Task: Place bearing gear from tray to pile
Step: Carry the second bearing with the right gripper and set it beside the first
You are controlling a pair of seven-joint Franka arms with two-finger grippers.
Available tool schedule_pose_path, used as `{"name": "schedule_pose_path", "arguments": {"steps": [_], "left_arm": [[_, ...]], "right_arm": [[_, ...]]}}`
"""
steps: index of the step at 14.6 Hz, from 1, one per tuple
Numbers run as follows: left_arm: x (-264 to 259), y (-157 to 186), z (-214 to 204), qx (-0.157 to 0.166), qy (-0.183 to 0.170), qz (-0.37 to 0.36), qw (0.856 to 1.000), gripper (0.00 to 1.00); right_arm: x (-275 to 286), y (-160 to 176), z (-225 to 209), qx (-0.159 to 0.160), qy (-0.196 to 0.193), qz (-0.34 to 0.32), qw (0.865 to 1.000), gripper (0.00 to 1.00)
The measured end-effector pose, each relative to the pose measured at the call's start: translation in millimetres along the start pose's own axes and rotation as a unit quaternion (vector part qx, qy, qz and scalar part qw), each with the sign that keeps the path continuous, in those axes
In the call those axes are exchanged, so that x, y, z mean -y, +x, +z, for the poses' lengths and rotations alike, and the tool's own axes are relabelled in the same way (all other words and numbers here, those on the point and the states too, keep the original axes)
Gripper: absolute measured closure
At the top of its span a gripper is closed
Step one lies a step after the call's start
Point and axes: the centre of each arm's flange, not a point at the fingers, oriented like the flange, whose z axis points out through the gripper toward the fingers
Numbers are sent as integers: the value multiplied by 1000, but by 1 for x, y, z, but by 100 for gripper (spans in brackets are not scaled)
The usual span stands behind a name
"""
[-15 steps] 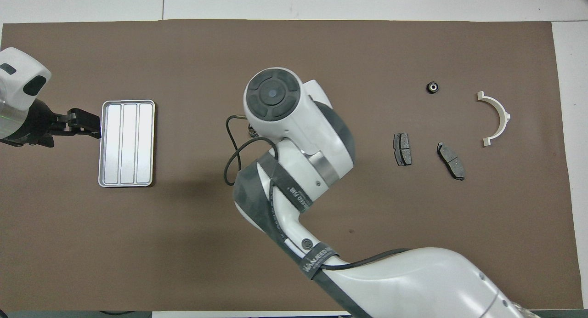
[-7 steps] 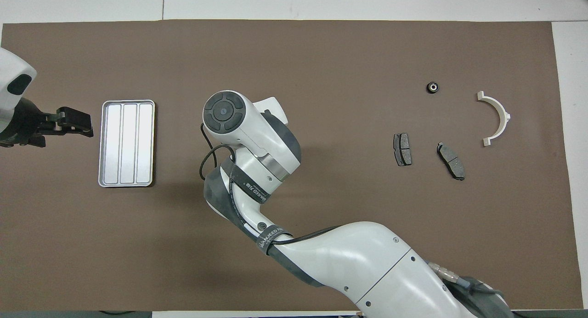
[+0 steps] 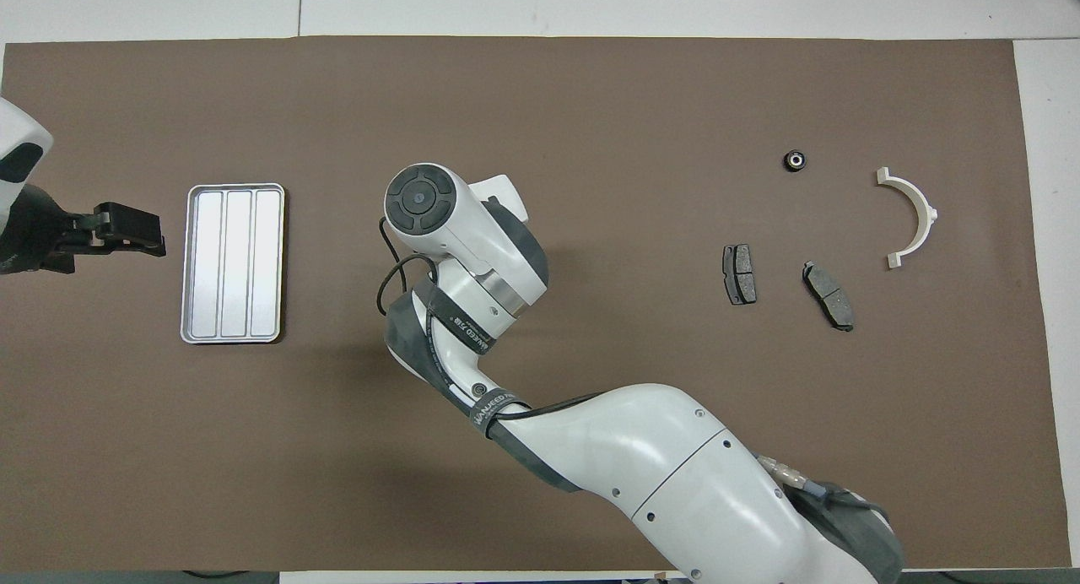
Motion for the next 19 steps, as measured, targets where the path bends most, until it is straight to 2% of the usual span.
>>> {"name": "schedule_pose_path", "arguments": {"steps": [3,4,6,9,10,12,14,16,19], "left_arm": [[0,0,5,7,1,12,1000,0],[-1,0,4,9,1,15,1000,0],[-1,-2,-9,10,1,18,1000,0],[-1,-3,-23,8,1,20,1000,0],[-2,-3,-23,9,1,21,1000,0],[-2,-3,-22,10,1,21,1000,0],[-2,-2,-21,11,1,21,1000,0],[-2,-2,-20,11,2,22,1000,0],[-3,-2,-20,12,2,22,1000,0]], "right_arm": [[2,-2,-2,1,3,-1,1000,0],[2,-2,-3,1,4,-2,1000,9],[4,-2,-7,-1,8,-2,1000,37],[5,-2,-10,-3,11,-2,1000,72],[5,-2,-10,-3,11,-2,1000,76],[4,0,-10,-2,10,-1,1000,76],[-11,16,-13,1,-12,-16,1000,76],[-56,70,-52,10,-27,-55,998,76],[-160,160,-127,20,-26,-133,991,76]]}}
